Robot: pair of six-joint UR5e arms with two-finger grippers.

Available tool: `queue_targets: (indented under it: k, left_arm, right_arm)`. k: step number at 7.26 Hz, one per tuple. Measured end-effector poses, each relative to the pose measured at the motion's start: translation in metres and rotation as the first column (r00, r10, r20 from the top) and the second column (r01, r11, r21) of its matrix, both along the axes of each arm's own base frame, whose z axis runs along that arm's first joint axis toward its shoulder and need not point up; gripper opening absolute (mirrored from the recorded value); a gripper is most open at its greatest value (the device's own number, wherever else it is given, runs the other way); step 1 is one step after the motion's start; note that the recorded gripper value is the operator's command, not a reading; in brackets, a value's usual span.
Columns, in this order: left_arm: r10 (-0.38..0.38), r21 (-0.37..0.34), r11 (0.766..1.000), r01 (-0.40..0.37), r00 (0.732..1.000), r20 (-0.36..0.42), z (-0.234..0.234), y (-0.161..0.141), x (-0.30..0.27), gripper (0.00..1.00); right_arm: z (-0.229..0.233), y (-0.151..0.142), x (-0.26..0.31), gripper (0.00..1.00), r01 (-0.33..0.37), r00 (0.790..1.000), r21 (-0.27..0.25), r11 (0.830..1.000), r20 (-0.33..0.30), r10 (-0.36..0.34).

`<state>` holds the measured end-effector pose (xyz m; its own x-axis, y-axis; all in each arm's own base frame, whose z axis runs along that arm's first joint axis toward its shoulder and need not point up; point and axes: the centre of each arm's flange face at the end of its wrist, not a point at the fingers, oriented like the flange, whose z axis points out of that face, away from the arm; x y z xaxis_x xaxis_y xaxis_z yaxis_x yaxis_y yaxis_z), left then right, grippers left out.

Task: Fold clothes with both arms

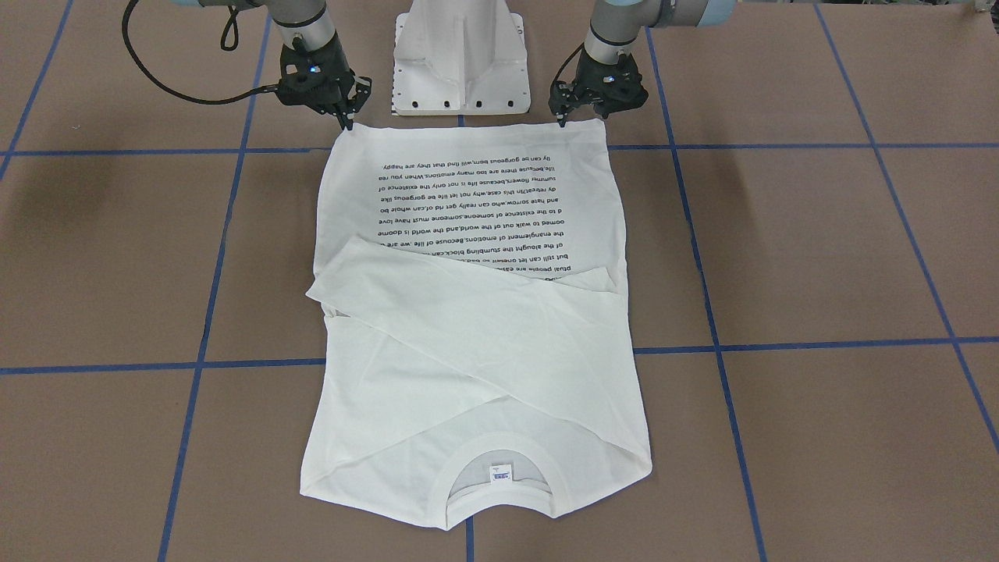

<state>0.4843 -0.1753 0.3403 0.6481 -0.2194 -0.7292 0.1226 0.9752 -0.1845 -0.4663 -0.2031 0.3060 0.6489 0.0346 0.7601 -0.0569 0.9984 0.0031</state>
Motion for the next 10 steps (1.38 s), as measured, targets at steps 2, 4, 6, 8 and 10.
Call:
queue_targets:
  k: [2,4,6,8,10]
  left_arm:
    - [0.022,0.054,0.998,-0.022,1.000,0.000,0.002,-0.010,-0.007,0.91]
    - [0.042,0.097,0.994,-0.042,0.999,-0.003,0.010,-0.013,-0.011,0.90]
    - [0.056,0.137,0.989,-0.049,0.997,-0.050,0.033,-0.014,-0.027,0.90]
    - [0.065,0.145,0.988,-0.055,0.996,-0.066,0.040,-0.011,-0.029,0.90]
    - [0.070,0.137,0.988,-0.065,0.997,-0.034,0.030,-0.010,-0.010,0.89]
  right_arm:
    - [0.001,-0.002,0.000,0.00,-0.004,1.000,0.000,1.000,-0.002,0.004]
    - [0.002,-0.004,0.001,0.00,-0.008,1.000,0.000,1.000,-0.005,0.008]
    - [0.002,-0.005,0.002,0.00,-0.011,1.000,0.000,1.000,-0.005,0.011]
    - [0.003,-0.005,0.002,0.00,-0.012,1.000,-0.001,1.000,-0.007,0.012]
    - [0.004,-0.005,0.002,0.00,-0.011,1.000,-0.001,1.000,-0.010,0.011]
